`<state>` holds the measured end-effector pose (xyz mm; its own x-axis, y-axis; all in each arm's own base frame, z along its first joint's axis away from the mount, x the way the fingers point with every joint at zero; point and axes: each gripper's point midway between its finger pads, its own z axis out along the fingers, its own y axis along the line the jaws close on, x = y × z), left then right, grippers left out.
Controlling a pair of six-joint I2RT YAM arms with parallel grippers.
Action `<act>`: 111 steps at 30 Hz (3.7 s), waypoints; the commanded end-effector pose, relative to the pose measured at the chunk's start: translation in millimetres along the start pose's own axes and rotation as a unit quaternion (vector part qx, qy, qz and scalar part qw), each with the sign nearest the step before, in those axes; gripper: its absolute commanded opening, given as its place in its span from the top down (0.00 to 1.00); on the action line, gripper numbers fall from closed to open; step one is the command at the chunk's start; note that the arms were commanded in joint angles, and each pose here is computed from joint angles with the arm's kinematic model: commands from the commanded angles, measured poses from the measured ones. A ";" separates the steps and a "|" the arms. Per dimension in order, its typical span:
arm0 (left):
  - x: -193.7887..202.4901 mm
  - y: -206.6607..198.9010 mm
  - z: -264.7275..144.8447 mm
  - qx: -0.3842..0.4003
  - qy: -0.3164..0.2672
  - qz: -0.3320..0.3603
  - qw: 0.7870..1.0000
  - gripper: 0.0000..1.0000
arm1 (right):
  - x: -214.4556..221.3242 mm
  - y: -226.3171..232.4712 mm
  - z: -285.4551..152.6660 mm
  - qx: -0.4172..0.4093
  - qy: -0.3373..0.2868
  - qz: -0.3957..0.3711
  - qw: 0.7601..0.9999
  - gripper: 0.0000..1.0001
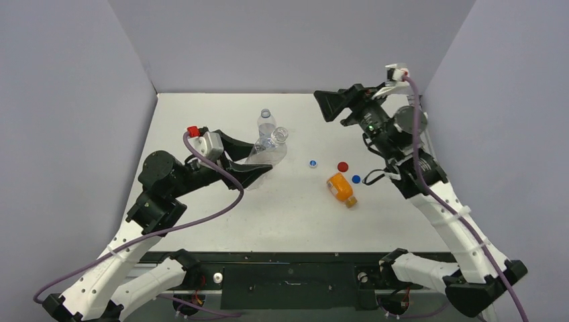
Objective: Unscrew the bottle caps
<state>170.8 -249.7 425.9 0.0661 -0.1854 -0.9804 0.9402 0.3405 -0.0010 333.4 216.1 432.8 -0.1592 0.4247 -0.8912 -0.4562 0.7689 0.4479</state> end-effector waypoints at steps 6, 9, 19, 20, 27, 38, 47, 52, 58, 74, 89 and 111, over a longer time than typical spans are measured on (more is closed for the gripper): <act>-12.8 10.4 3.7 -0.021 -0.034 0.006 0.999 1.00 | -66.2 153.8 -74.5 -0.318 -0.035 0.051 0.946 0.18; -12.9 11.2 5.7 -0.020 -0.034 0.005 0.999 1.00 | -45.7 179.0 -75.4 -0.347 0.003 0.036 0.937 0.18; -17.7 12.0 7.7 -0.021 -0.039 0.002 0.999 1.00 | -12.2 189.3 -64.9 -0.322 0.048 -0.003 0.945 0.44; -18.7 11.9 7.9 -0.021 -0.040 0.002 0.999 1.00 | -6.7 188.4 -63.3 -0.317 0.055 -0.010 0.947 0.46; -21.9 13.0 9.3 -0.023 -0.042 -0.001 0.999 1.00 | 19.4 186.2 -56.3 -0.297 0.095 -0.050 0.949 0.67; -3.2 39.1 -10.7 -0.112 0.041 0.022 0.993 0.03 | 50.0 123.3 -25.2 -0.157 0.111 -0.154 0.969 1.00; 18.4 59.6 -58.5 -0.208 0.101 0.080 0.970 0.03 | 130.1 38.8 25.6 -0.061 0.138 -0.179 0.972 1.00; 17.5 55.7 -63.3 -0.207 0.100 0.079 0.970 0.03 | 150.4 20.3 53.3 -0.031 0.097 -0.180 0.978 1.00; 21.3 52.9 -63.9 -0.203 0.107 0.067 0.971 0.03 | 179.7 5.3 75.5 -0.020 0.080 -0.181 0.980 1.00; 16.4 46.8 -61.5 -0.190 0.098 0.059 0.975 0.03 | 248.7 -44.1 89.4 0.037 0.115 -0.175 0.977 1.00; 6.8 41.5 -56.5 -0.175 0.083 0.056 0.980 0.03 | 227.9 -40.1 83.7 0.042 0.104 -0.178 0.978 0.32; -3.9 37.5 -56.5 -0.170 0.074 0.056 0.981 0.03 | 159.2 -65.3 13.1 0.091 0.070 -0.135 0.984 0.18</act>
<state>191.8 -186.2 387.8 0.0312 0.0529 -0.9981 0.7615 0.6456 0.0580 361.8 287.0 259.0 -0.1651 0.0547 -0.9848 -0.4348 0.8922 0.1225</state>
